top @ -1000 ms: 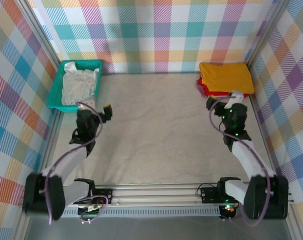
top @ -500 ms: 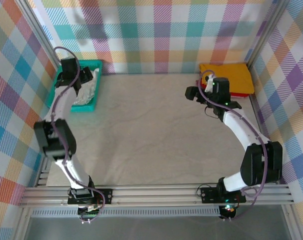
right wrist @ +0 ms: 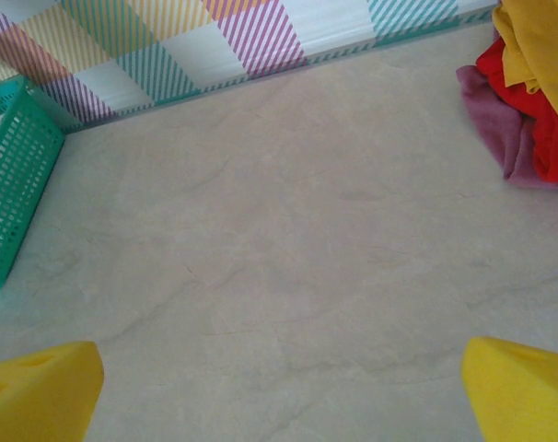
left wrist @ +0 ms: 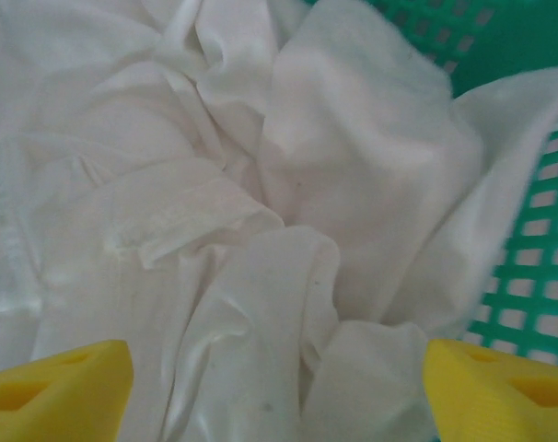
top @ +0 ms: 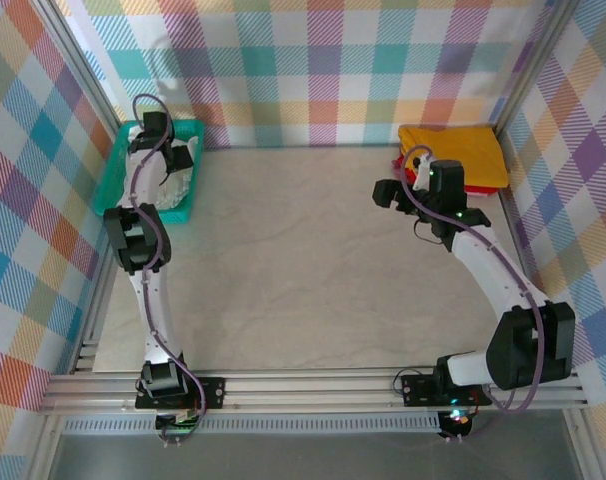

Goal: Fold and stack the t-shirts

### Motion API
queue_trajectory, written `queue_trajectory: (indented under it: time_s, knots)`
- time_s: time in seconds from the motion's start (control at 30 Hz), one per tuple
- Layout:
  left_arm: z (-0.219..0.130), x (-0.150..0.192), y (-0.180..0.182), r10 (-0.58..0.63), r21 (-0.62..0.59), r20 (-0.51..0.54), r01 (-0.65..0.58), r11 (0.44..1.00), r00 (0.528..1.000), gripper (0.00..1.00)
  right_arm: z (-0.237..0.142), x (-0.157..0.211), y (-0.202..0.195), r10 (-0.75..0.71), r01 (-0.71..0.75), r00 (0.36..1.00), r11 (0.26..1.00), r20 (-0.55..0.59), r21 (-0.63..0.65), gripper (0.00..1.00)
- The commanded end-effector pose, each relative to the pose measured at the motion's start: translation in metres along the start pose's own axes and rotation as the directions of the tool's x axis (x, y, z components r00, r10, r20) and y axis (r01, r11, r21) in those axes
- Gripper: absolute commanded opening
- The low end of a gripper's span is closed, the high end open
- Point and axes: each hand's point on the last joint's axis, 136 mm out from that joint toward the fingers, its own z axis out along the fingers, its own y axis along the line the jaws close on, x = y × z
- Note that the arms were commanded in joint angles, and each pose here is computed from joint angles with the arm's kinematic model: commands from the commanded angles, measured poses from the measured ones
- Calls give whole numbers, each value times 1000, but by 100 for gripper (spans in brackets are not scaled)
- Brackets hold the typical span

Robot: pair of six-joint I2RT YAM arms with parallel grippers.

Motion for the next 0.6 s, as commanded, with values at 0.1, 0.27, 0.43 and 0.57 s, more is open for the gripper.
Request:
queue_trajectory:
  time_s: [0.1,0.27,0.43,0.57]
  knots:
    - [29,18,14,-6,12,-69,7,1000,998,75,-11,2,1,-22,22,1000,1000,-5,14,100]
    - [41,19,12,-16,58,-69,21,998,997,25,-15,-5,6,-15,15,1000,1000,4,0,99]
    - [-3,-19,13,-35,56,27,33,998,999,0,-16,-15,14,1,0,1000,1000,13,-29,100]
    - [-86,-72,17,-76,74,194,63,995,978,0,-16,-19,21,14,-13,1000,998,17,-55,100]
